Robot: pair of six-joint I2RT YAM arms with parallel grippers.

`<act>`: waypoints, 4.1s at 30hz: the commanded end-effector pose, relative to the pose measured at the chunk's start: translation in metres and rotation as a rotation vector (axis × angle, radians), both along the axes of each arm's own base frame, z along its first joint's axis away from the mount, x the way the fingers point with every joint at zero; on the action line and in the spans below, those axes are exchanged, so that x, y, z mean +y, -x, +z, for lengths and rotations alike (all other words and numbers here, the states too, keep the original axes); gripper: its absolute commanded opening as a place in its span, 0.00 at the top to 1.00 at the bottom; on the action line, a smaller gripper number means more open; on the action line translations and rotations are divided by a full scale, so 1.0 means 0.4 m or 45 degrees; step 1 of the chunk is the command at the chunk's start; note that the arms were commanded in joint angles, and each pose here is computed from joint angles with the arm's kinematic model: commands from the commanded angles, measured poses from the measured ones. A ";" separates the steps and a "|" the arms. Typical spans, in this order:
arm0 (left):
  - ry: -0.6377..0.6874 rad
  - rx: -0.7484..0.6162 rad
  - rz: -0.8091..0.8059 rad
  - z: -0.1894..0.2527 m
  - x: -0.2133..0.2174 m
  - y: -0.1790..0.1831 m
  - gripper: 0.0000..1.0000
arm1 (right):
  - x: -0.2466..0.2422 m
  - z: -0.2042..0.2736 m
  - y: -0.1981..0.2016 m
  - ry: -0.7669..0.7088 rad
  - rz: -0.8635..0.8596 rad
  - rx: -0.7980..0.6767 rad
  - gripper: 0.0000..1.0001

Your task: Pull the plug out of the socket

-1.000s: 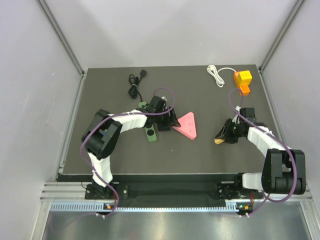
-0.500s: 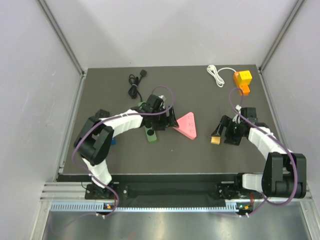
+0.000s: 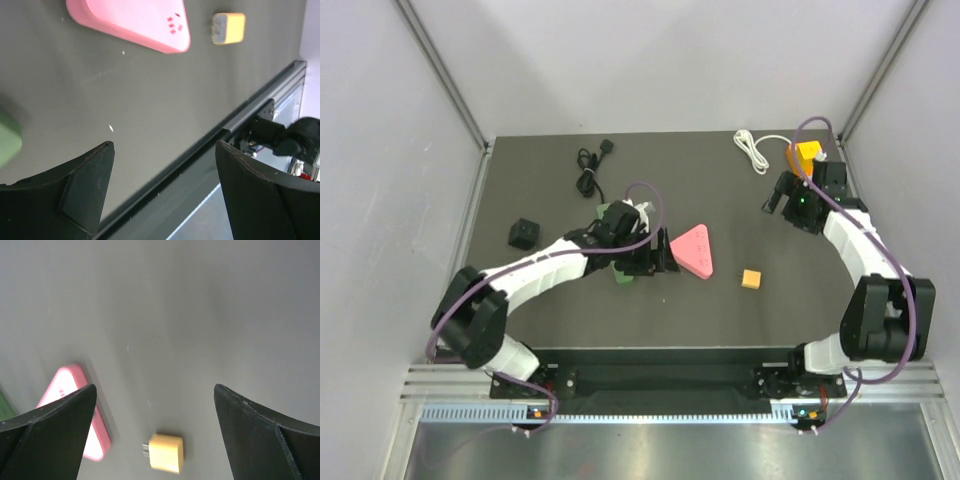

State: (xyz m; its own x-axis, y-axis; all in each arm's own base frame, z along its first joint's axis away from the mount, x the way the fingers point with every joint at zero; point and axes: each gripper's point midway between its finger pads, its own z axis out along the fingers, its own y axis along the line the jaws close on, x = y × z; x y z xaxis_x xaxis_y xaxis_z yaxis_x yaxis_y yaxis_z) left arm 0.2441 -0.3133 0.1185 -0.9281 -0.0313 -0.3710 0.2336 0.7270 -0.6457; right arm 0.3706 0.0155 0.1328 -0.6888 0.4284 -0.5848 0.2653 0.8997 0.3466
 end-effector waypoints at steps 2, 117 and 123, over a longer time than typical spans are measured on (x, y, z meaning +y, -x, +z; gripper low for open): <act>0.014 -0.088 0.062 0.113 0.070 0.053 0.14 | -0.095 0.060 -0.124 0.090 -0.243 -0.105 0.00; 0.040 -0.123 0.076 0.232 -0.074 -0.258 0.16 | 0.229 -0.005 0.029 0.244 0.281 -0.046 0.00; -0.233 -0.253 0.222 0.235 -0.102 -0.365 0.15 | 0.136 0.038 0.063 0.153 0.048 -0.137 0.00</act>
State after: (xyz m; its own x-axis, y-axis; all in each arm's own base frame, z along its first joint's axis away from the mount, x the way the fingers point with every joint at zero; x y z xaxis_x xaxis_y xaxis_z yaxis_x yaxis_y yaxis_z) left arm 0.3777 -0.3584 0.2107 -0.8670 -0.1166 -0.4844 0.2242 0.7769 -0.5883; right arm 0.3428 0.0931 0.1391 -0.7017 0.2138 -0.6797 0.0869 0.9725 0.2162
